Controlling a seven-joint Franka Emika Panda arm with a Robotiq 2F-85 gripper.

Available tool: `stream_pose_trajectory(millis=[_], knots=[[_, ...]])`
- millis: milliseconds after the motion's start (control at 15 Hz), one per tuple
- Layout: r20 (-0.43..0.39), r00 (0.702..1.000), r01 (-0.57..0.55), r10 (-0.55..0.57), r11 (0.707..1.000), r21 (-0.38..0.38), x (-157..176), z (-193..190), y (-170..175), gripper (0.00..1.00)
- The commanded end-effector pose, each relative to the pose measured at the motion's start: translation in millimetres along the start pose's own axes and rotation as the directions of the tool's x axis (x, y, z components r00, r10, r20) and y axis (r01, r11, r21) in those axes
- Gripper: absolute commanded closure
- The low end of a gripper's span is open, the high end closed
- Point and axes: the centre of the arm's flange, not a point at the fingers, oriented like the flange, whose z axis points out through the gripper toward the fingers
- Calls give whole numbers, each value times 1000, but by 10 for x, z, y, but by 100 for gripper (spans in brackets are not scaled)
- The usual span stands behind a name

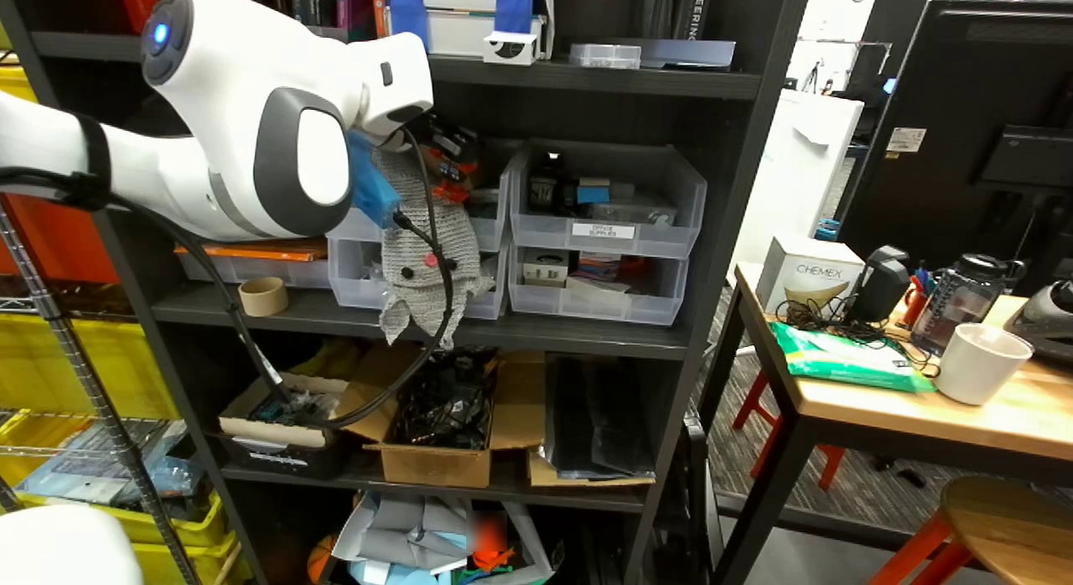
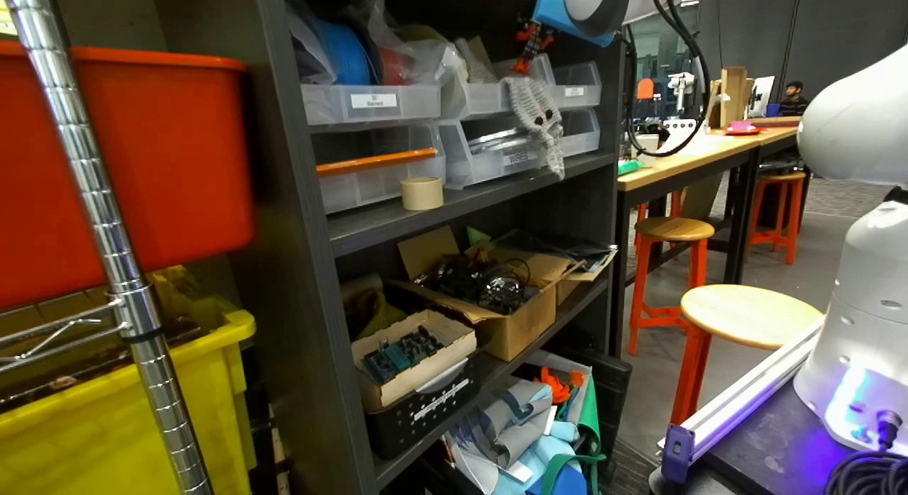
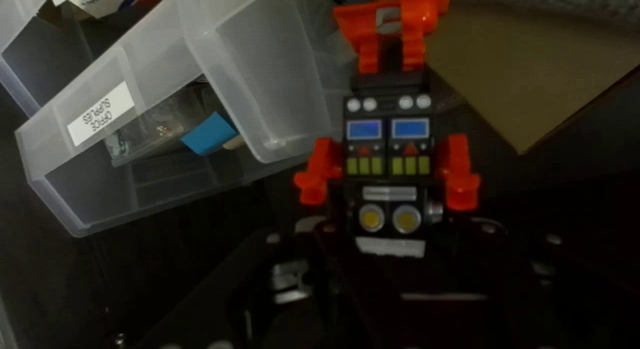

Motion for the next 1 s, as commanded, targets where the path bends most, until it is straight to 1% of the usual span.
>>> stream_pose_trajectory(millis=[0, 933], knots=[[-18, 1000, 16, -16, 1000, -15, 32, 137, -22, 82], [-25, 994, 102, -104, 992, -71, 33, 415, -119, 82]])
